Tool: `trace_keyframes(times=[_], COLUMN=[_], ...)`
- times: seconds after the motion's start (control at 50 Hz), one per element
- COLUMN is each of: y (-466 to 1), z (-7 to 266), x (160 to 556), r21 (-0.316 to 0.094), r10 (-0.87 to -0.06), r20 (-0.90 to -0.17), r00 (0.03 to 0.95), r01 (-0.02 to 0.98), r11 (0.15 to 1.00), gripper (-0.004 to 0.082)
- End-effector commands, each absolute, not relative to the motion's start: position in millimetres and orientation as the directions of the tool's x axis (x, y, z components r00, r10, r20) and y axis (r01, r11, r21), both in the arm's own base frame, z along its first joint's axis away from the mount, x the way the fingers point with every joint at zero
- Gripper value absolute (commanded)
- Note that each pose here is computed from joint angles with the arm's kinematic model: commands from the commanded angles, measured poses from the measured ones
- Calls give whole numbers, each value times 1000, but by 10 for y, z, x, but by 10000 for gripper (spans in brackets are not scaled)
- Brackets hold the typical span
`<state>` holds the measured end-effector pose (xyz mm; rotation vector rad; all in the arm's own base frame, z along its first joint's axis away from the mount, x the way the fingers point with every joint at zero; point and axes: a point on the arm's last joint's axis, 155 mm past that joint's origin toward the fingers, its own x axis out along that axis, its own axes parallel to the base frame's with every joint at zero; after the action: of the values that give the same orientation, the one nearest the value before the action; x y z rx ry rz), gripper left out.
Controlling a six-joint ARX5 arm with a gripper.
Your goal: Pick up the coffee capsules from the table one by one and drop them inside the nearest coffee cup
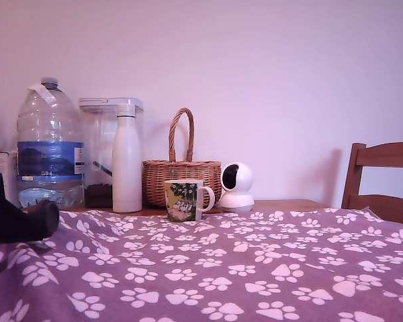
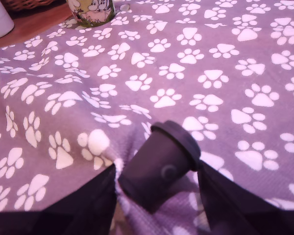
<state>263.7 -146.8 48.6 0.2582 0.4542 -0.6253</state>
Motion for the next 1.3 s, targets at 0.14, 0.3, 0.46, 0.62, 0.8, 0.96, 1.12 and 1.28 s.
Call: trace_keyframes(times=[0.14, 0.3, 0.46, 0.62, 0.8, 0.96, 1.12, 1.28], y=[-1540, -1541, -1381, -1340, -1341, -1518, -1653, -1621], z=[511, 530, 498, 493, 466, 504, 589, 470], x=[2615, 2629, 2713, 2732, 2712, 2640, 2617, 2557], r21=[110, 121, 159, 170, 167, 166, 227, 227], r10=[-522, -520, -434, -412, -413, -480, -509, -485], r20=[-484, -477, -491, -494, -505, -495, -488, -547], r00=[702, 709, 755, 766, 758, 724, 709, 683], r01=[641, 639, 567, 549, 555, 621, 666, 678], r11=[760, 760, 808, 818, 815, 766, 710, 699], gripper=[413, 431, 581, 608, 607, 603, 603, 565])
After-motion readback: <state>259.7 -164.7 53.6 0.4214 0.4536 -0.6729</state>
